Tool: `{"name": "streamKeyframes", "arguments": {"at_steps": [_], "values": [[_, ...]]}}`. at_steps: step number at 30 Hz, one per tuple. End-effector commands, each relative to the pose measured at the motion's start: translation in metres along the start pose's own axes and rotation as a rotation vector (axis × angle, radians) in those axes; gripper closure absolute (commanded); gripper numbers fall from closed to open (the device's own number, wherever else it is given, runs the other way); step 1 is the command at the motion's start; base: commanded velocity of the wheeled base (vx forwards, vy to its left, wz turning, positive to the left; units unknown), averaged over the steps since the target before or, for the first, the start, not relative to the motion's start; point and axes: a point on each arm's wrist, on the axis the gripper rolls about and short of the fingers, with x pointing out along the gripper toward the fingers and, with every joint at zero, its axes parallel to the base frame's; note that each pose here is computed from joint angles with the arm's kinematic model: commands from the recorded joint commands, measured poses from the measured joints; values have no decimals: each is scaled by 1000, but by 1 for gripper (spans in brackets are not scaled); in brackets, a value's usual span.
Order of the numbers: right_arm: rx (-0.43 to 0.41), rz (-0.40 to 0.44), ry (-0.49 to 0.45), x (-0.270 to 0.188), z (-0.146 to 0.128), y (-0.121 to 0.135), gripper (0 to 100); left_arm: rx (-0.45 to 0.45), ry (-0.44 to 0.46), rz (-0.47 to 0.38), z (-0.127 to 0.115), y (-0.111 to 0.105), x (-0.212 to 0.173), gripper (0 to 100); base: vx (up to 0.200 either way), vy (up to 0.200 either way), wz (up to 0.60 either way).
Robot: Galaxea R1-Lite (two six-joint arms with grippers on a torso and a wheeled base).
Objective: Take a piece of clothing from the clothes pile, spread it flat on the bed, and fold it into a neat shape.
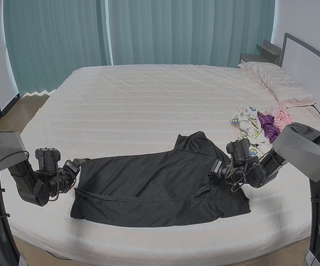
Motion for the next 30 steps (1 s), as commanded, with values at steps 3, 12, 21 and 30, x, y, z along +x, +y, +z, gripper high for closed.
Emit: {"name": "streamKeyframes", "arguments": {"at_steps": [3, 12, 21, 30], "values": [[-3, 16, -10, -33, 5, 8, 100, -1, 1, 3, 0, 1, 1, 0, 0, 0, 0], [-1, 10, -3, -71, 1, 5, 100, -1, -3, 2, 0, 1, 1, 0, 0, 0, 0], [-33, 15, -37, -114, -11, 17, 100, 0, -7, 3, 1, 1, 2, 0, 0, 0, 0], [-44, -3, -8, -133, -17, 19, 100, -1, -7, 5, 1, 2, 2, 0, 0, 0, 0]]}}
